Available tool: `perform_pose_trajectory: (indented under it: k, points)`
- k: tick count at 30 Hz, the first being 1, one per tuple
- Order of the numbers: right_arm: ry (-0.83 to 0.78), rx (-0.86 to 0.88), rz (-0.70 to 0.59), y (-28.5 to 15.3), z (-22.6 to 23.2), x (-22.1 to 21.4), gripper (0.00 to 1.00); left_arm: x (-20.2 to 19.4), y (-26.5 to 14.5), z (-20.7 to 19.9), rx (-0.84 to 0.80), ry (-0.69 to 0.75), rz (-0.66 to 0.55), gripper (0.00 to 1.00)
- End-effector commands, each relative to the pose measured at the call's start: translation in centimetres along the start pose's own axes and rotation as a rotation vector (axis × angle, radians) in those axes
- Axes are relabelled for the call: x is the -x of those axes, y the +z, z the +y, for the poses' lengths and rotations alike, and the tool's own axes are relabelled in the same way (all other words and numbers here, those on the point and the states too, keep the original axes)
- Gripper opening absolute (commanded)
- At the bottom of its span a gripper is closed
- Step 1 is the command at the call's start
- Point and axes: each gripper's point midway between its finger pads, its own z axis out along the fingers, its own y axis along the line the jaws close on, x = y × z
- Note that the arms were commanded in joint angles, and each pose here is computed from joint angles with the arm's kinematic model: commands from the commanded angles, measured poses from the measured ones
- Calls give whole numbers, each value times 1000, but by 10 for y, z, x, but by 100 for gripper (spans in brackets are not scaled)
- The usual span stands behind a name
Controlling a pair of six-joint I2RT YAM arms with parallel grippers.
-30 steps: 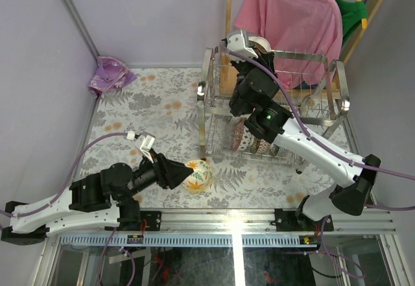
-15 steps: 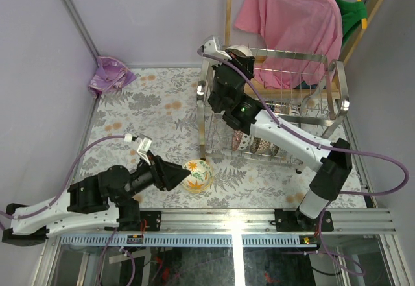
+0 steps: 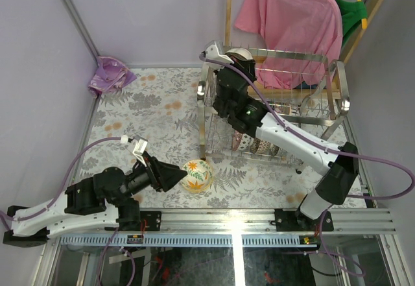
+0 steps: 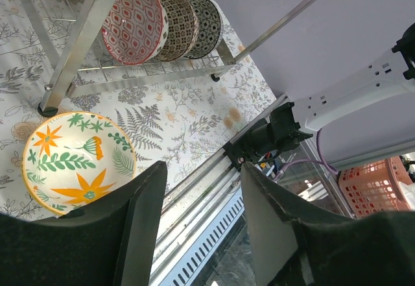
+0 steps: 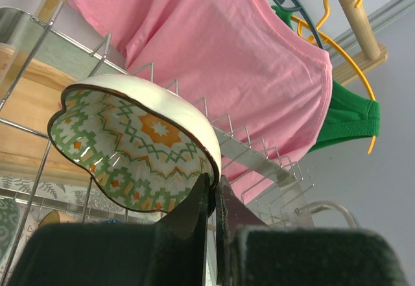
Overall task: Load the bowls into the dish rack
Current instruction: Turn the bowl upside down on the dish rack.
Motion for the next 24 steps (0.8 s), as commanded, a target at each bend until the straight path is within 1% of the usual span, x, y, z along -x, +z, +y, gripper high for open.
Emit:
perform_pose_trajectory:
  k: [1, 4, 6, 9, 11, 14, 21, 24]
  points:
    - [-526, 82, 49, -1, 4, -30, 3, 0, -3, -3, -31, 9, -1, 48]
    - [-525, 85, 52, -2, 4, -34, 6, -1, -2, -4, -32, 5, -2, 48]
    - [-514, 93, 52, -3, 3, -36, 10, -2, -1, -4, -31, 3, 0, 48]
    - [-503, 111, 52, -7, 3, -38, 25, -4, 2, -3, -27, 4, 5, 48]
    - [-493, 114, 48, -9, 1, -38, 31, -4, 3, -4, -29, 3, 5, 48]
    - [-477, 125, 34, -14, -1, -35, 34, -4, 4, -4, -26, 2, 5, 48]
    - [-444, 182, 1, -27, 10, -30, 34, -3, 6, -7, -30, 0, 4, 48]
    - [-366, 194, 6, -28, 4, -22, 37, -5, 8, -7, -29, -1, 7, 48]
